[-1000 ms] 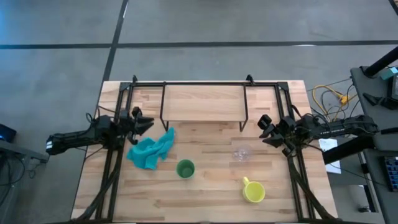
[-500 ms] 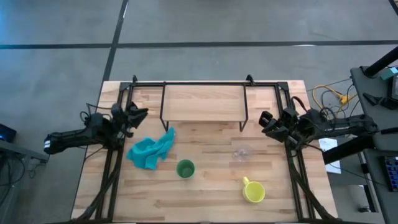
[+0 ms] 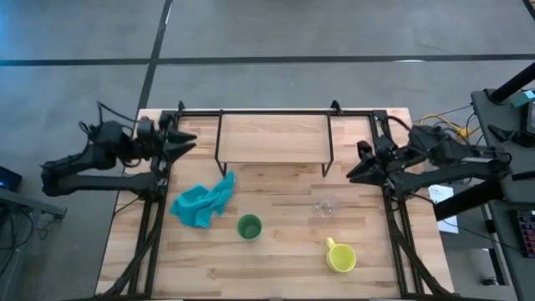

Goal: Stack small to large cups/mugs on shelf
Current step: Put the transparent mug on the shelf

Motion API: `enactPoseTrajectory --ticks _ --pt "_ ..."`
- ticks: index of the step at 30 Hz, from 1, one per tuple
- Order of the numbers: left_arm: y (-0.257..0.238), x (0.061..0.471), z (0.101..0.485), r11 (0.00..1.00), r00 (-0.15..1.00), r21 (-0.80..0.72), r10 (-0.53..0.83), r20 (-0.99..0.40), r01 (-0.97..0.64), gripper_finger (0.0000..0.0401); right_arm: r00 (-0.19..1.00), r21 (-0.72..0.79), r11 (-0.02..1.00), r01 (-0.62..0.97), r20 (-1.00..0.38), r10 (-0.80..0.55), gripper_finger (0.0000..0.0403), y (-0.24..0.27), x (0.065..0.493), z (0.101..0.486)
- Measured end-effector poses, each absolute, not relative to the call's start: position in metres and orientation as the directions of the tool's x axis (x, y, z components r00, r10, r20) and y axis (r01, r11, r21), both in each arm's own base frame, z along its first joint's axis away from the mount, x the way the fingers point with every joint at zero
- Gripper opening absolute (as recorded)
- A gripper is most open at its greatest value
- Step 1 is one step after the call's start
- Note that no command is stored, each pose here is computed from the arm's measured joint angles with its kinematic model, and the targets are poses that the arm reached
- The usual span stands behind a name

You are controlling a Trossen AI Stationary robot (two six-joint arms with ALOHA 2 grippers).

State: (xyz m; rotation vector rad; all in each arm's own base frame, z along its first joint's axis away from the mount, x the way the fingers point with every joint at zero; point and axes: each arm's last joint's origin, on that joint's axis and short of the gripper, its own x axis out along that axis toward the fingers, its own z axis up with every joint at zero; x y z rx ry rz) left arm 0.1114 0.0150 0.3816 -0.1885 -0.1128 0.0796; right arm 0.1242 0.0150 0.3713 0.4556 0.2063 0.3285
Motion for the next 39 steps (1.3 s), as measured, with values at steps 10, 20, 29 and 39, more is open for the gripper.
enactPoseTrajectory --ticks 10,20,29,39 --pt "0.016 0.116 0.428 0.993 0.989 -0.071 0.091 -0.114 -0.099 0.0102 0.832 0.353 0.927 -0.128 -0.470 0.294 0.0056 0.013 0.114 0.405" --pt "0.017 0.120 0.440 0.992 0.990 -0.074 0.094 -0.107 -0.103 0.0102 0.754 0.348 0.931 -0.110 -0.581 0.307 0.0052 0.015 0.144 0.409" --pt "0.016 0.114 0.444 0.992 0.992 -0.074 0.095 -0.082 -0.101 0.0102 0.644 0.462 0.887 -0.022 -0.672 0.366 0.0057 0.019 0.173 0.388" --pt "0.015 0.107 0.447 0.993 0.994 -0.067 0.095 -0.055 -0.099 0.0102 0.362 0.411 0.908 0.084 -0.861 0.356 0.0127 0.021 0.210 0.345"
